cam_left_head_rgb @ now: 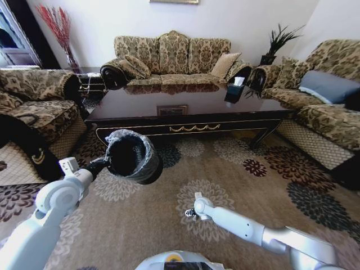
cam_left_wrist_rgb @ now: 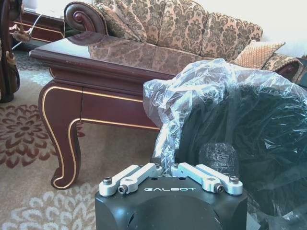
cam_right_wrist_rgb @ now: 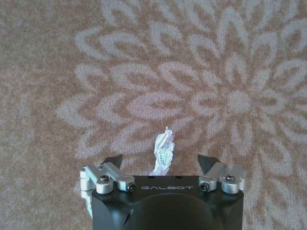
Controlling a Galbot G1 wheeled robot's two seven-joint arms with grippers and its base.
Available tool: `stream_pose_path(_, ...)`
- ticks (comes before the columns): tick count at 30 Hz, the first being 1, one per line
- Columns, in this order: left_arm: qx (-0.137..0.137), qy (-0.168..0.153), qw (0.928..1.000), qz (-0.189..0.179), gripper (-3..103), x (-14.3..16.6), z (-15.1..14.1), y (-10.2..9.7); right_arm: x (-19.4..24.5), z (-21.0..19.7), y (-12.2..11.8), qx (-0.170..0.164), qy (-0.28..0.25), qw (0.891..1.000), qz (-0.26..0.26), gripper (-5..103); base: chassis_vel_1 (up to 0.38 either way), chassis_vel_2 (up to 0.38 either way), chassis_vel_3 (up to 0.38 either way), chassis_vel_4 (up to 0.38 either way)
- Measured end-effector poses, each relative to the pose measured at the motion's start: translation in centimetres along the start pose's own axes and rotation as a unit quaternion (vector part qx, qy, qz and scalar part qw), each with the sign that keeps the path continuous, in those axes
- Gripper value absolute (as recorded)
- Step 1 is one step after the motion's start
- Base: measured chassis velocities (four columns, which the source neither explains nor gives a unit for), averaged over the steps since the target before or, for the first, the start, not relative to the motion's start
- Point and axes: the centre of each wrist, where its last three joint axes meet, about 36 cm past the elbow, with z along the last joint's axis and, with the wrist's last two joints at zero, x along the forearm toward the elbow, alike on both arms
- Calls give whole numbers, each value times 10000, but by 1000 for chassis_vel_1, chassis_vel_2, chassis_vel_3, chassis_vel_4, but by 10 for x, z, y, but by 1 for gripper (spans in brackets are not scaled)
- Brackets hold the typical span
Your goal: Move to the front of the table and pick up the trash from the floor, then place it into the trash bin.
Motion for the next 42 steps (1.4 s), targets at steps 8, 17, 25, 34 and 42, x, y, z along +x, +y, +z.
stream_pose_path(8, -4, 1, 10000, 7, 3, 0, 0, -1, -4, 4, -9, 26, 30, 10000, 7, 56, 0, 0, 0, 0)
stream_pose_path(17, 3, 4, 10000, -12, 3, -2, 1, 1, -2, 8, -9, 100, 55, 9999, -56, 24, 0, 0, 0, 0)
stream_pose_path(25, 22, 15, 10000, -30, 3, -2, 2, 2, -3, 13, -6, 241, 34, 9997, -50, 1, 0, 0, 0, 0)
stream_pose_path(34, 17, 96, 9999, -65, 3, -8, 5, 5, 24, -7, -18, 466, -840, 9950, -268, 0, 0, 0, 0, 0)
stream_pose_path(42, 2, 338, 9991, -257, 3, -16, 19, 15, 95, -65, -20, 231, -2267, 9680, -1052, 0, 0, 0, 0, 0)
